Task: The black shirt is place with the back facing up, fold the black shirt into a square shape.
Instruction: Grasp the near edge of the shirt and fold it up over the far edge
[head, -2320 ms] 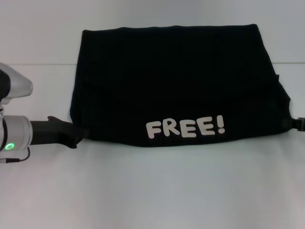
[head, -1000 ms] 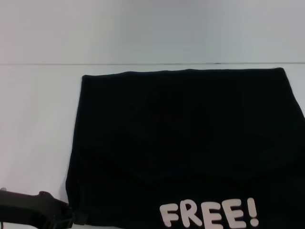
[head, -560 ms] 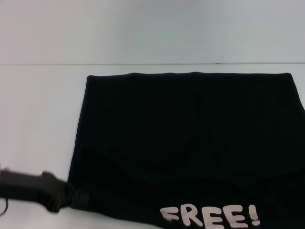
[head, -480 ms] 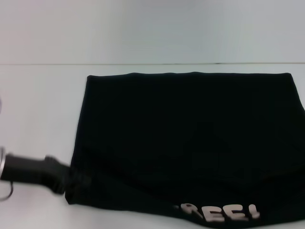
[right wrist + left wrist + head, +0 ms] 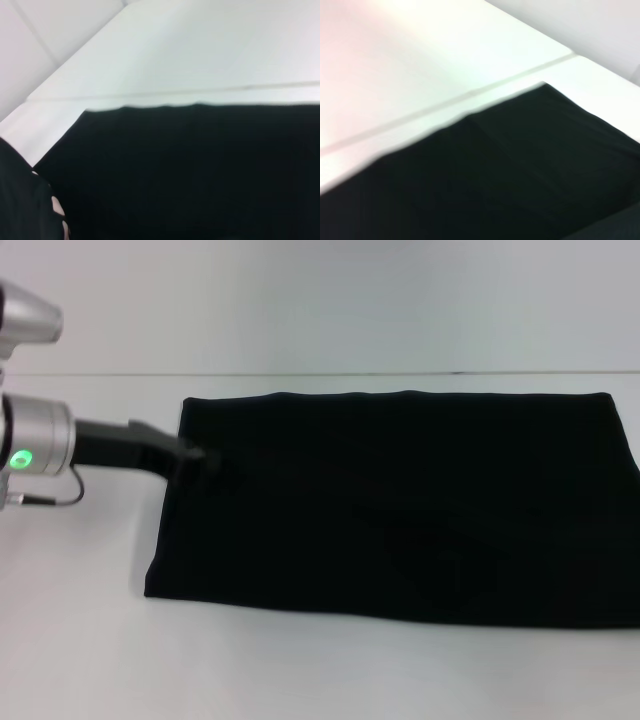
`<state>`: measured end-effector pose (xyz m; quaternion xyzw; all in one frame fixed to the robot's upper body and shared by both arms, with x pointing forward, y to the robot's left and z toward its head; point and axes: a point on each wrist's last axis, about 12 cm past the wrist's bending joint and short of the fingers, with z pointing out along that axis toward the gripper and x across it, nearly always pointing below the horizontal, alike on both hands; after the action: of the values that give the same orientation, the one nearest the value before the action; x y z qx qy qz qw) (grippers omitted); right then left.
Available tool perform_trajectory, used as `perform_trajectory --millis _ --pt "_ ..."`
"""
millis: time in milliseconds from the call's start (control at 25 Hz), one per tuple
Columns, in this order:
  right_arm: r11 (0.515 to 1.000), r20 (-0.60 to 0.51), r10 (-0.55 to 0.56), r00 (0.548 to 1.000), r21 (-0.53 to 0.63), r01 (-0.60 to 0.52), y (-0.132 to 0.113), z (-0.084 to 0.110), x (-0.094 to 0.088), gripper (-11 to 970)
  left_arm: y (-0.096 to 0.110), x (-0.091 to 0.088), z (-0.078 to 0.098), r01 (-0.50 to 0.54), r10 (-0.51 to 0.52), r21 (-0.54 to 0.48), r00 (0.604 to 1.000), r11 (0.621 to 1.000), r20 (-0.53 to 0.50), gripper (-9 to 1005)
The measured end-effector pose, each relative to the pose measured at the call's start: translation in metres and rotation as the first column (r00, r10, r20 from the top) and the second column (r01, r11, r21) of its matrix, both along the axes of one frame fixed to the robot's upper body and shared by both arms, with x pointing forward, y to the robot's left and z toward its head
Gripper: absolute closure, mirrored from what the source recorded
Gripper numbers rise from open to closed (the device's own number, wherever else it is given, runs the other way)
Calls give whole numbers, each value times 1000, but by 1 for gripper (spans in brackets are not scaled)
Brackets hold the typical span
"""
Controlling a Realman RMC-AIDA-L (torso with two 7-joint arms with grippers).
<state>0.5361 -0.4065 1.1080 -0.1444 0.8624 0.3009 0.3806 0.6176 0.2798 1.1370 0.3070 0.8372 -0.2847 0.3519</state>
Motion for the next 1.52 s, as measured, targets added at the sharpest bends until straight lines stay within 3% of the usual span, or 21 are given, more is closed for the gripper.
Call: perform_trajectory --millis 320,680,1160,1520 --pt "990 28 -130 991 -44 131 23 -8 55 919 -11 37 0 -166 158 73 982 983 102 988" --pt "956 81 -257 963 -122 266 50 -10 101 918 -26 57 1 -215 182 172 964 961 193 987" --pt "942 162 -270 949 -157 295 62 21 135 918 -25 63 5 -249 203 188 951 950 232 986" --pt "921 203 -268 942 -231 312 67 30 149 919 -27 69 11 -271 218 184 940 945 262 986"
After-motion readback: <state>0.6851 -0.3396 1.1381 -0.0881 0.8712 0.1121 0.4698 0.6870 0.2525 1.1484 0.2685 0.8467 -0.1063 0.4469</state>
